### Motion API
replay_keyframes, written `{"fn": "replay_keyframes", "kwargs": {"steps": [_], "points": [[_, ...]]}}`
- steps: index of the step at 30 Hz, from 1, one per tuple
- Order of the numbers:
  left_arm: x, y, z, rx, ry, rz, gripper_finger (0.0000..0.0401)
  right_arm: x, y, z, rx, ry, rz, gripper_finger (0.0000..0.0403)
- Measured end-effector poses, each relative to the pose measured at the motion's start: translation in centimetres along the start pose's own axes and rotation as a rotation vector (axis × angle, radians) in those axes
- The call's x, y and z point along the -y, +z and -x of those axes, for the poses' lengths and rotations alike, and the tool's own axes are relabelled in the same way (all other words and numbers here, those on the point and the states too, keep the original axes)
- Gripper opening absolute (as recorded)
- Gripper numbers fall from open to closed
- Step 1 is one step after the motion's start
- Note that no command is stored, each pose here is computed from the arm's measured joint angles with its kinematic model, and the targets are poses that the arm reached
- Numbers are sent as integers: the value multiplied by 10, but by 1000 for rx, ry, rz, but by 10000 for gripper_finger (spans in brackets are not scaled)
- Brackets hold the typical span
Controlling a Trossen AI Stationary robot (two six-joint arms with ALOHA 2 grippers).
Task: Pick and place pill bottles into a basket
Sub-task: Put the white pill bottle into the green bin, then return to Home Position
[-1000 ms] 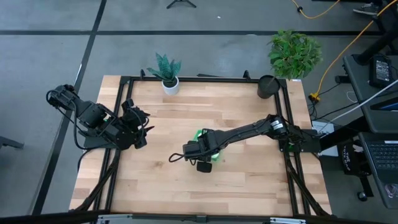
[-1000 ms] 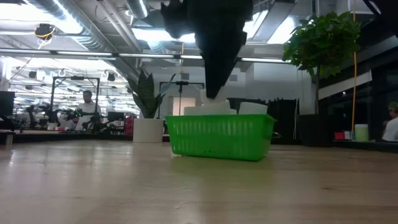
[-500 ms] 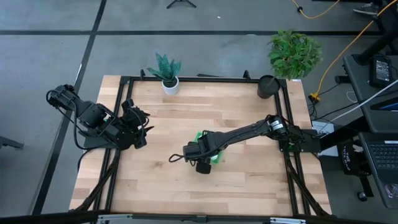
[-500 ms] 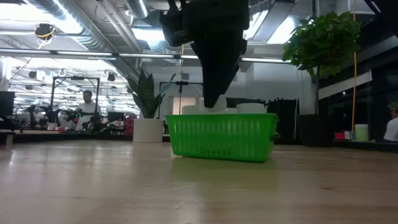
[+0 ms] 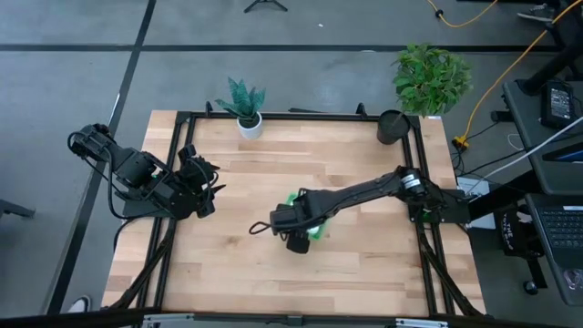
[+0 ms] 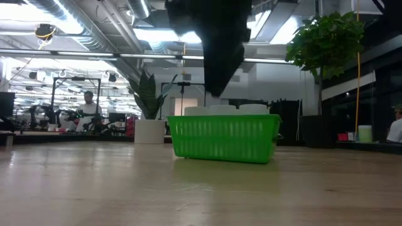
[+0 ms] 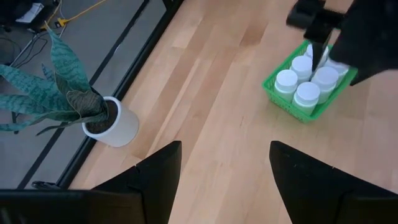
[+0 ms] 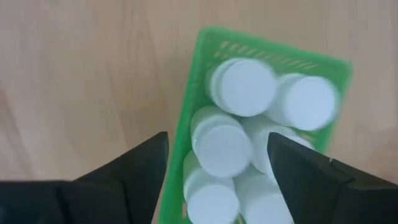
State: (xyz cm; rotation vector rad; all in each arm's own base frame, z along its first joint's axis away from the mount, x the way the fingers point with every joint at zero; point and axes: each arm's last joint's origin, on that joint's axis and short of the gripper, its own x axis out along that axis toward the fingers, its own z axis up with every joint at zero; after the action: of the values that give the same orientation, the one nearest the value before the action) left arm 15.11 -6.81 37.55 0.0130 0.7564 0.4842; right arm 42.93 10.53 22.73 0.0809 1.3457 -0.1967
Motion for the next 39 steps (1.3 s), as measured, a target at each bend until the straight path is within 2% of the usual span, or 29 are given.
{"fn": "replay_keyframes", "kwargs": {"steps": [7,10,15,18,21,24,27,29,31,34,36,39], "points": [[0,0,0,1,2,-4,237,15,-11,71,157,-22,-104,276],[-1,0,0,9,22,-16,237,19,-32,113,275,-154,-121,276],[-19,-5,7,107,200,-11,237,25,-74,176,498,-475,-57,276],[-39,-11,17,155,262,20,237,45,-89,203,531,-501,-57,276],[-64,-19,30,230,255,87,237,71,-105,221,538,-522,-64,276],[-94,-36,42,298,221,200,237,97,-126,228,567,-531,-71,276],[-123,-61,46,367,195,334,237,123,-152,222,642,-464,-120,276],[-139,-80,45,409,175,441,237,137,-169,212,723,-378,-130,276],[-151,-97,42,461,169,563,237,146,-184,199,826,-259,-79,276],[-161,-118,33,536,171,719,237,156,-199,183,1073,-59,-14,276],[-162,-131,25,535,168,727,237,164,-207,170,1201,-8,-14,276],[-152,-146,8,488,149,692,237,173,-224,138,1205,-15,-81,276]]}}
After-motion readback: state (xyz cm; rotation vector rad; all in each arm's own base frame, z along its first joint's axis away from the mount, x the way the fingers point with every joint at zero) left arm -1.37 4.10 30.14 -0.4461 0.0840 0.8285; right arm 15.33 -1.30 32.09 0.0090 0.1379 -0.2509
